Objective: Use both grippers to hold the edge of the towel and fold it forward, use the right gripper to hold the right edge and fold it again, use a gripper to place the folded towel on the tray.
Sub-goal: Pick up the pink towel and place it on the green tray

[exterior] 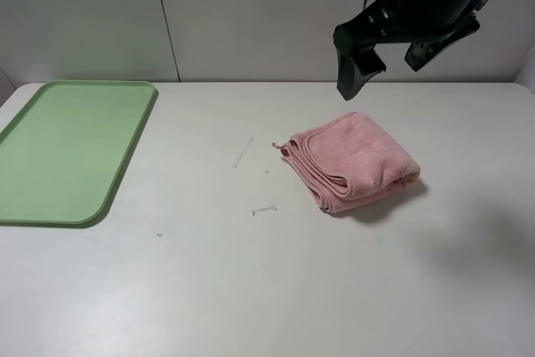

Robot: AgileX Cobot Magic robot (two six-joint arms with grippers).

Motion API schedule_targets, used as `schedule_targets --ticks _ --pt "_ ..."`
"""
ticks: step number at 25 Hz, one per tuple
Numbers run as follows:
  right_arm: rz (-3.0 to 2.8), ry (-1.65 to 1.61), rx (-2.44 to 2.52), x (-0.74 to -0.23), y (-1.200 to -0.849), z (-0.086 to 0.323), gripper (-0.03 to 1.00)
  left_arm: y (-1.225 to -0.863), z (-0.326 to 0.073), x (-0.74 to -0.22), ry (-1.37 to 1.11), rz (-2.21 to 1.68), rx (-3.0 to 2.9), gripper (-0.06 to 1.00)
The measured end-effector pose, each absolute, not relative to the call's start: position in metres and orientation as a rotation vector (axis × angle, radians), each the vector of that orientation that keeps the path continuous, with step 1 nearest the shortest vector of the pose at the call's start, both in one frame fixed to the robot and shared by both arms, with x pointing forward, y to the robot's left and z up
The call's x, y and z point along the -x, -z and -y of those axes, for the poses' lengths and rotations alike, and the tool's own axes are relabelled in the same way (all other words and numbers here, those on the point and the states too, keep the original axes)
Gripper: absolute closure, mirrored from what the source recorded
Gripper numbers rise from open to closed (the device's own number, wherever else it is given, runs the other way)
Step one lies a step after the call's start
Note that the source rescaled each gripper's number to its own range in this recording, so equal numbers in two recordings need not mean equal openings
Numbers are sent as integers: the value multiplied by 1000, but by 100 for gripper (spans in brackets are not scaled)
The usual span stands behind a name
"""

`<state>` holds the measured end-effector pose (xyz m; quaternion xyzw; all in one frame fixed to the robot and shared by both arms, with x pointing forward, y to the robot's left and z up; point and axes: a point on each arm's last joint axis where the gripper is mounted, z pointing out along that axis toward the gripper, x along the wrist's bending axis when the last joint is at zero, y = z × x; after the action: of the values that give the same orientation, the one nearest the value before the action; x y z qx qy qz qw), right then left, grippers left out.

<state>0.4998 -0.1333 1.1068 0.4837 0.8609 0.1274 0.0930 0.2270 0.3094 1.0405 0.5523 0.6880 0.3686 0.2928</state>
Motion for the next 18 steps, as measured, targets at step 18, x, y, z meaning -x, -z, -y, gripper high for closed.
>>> schedule_targets --ticks 18 --pt "-2528 -506 -1433 -389 -1111 202 -3 -1041 -309 -227 -982 -1833 -1471 -5"
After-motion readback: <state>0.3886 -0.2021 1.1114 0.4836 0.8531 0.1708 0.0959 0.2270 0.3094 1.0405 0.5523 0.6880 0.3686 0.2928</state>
